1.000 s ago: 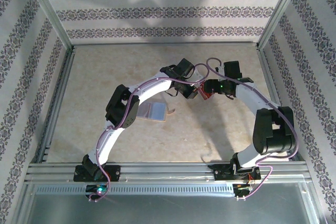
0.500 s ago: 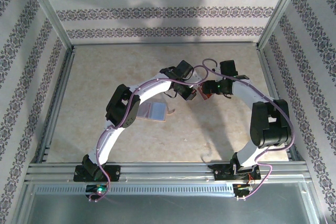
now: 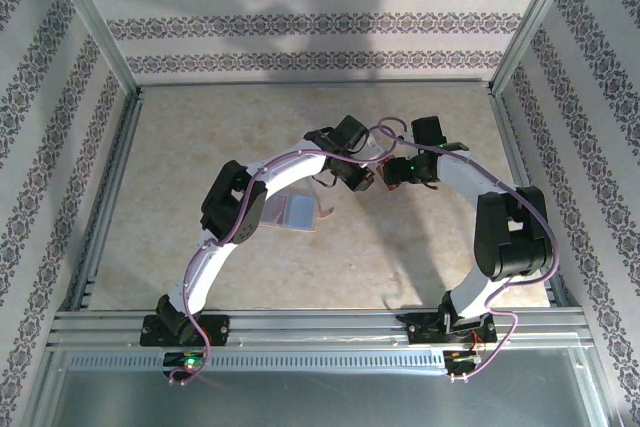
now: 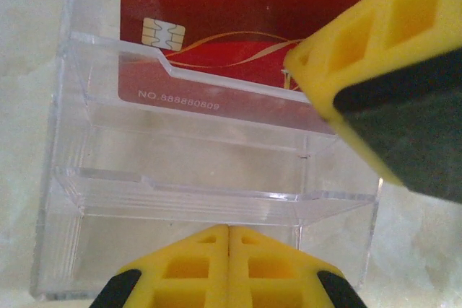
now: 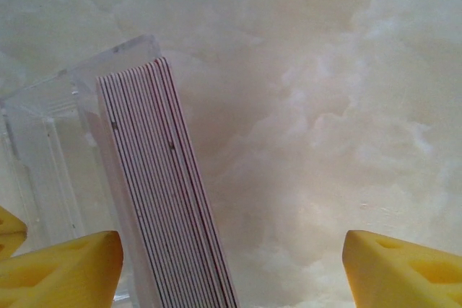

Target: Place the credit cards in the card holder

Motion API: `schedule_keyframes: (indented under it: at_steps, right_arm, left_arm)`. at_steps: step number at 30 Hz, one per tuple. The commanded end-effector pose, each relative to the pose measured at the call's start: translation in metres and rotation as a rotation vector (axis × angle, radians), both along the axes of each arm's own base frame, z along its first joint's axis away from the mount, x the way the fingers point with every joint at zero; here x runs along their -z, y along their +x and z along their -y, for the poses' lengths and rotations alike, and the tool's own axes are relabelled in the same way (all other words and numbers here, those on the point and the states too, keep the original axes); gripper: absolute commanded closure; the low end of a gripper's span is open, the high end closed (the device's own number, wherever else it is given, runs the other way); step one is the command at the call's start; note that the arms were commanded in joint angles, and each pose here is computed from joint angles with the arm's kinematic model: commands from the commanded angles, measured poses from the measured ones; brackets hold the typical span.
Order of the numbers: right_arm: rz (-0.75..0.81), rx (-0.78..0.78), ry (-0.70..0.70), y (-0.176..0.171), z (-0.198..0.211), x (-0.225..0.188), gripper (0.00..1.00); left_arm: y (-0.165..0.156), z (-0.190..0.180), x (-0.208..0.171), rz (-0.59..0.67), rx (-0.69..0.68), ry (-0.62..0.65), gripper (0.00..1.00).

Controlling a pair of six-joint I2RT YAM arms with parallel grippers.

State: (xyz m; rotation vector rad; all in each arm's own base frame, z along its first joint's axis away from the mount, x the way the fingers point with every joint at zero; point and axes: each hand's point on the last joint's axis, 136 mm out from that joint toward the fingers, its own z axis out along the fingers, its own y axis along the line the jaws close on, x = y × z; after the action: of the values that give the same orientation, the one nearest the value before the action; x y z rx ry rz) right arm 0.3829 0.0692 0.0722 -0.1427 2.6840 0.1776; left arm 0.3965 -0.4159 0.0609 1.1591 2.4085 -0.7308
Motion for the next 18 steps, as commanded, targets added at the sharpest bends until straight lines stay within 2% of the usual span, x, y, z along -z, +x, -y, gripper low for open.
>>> schedule_keyframes:
  at_steps: [1, 18]
  right_arm:
    - [0.032, 0.008, -0.045, 0.0028, 0.0076, -0.0151, 0.21]
    - [0.049, 0.025, -0.069, 0.0019, 0.0145, -0.0218, 0.24]
  left_arm:
    - [-0.0089, -0.0271, 0.0428, -0.069, -0.018, 0.118, 1.00]
    - [-0.0099, -0.0280, 0.0471, -0.071, -0.009, 0.125, 1.00]
